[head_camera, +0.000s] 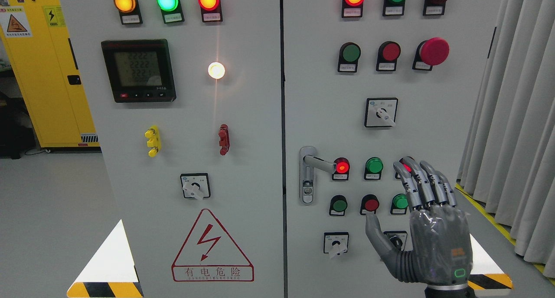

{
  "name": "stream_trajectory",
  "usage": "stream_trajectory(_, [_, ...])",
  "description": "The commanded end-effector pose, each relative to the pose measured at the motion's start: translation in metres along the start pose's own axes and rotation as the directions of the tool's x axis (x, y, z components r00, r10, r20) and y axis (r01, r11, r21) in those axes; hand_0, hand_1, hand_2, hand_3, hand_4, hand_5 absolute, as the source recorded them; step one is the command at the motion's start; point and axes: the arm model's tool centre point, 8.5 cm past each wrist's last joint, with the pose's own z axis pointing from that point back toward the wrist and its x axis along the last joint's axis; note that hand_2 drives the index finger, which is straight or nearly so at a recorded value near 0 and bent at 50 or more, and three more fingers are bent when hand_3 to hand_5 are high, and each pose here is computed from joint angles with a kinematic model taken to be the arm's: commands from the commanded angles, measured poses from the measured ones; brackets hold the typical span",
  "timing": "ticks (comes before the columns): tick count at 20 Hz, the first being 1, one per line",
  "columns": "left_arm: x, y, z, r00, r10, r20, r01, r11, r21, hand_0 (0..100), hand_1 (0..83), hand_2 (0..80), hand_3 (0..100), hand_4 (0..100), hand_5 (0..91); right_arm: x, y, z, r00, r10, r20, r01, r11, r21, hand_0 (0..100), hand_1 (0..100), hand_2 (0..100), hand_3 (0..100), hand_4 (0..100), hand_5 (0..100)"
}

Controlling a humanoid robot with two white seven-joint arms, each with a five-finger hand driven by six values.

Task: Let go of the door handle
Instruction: 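Open the right hand and pull it away from the handle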

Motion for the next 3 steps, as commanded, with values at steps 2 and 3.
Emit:
stream_trajectory(2, [0.0052, -0.0009, -0.0004, 1.000, 0.002, 0.015, -0.002, 1.000, -0.002, 12, 55.6, 0.0, 0, 0, 0.0, 0.0017, -0.0025, -0.0007, 1.000, -0.005, 0.005, 0.005, 1.000, -0.004, 51, 32, 0, 0, 0, 0])
stream_trajectory(3, [0.0052, -0.0009, -0.0004, 1.000, 0.002, 0.015, -0.002, 1.000, -0.002, 12, 55.6, 0.0, 0, 0, 0.0, 0.0016, -0.0033, -0.0013, 1.000, -0.004, 0.007, 0.004, 1.000, -0.005, 51, 32, 0, 0, 0, 0])
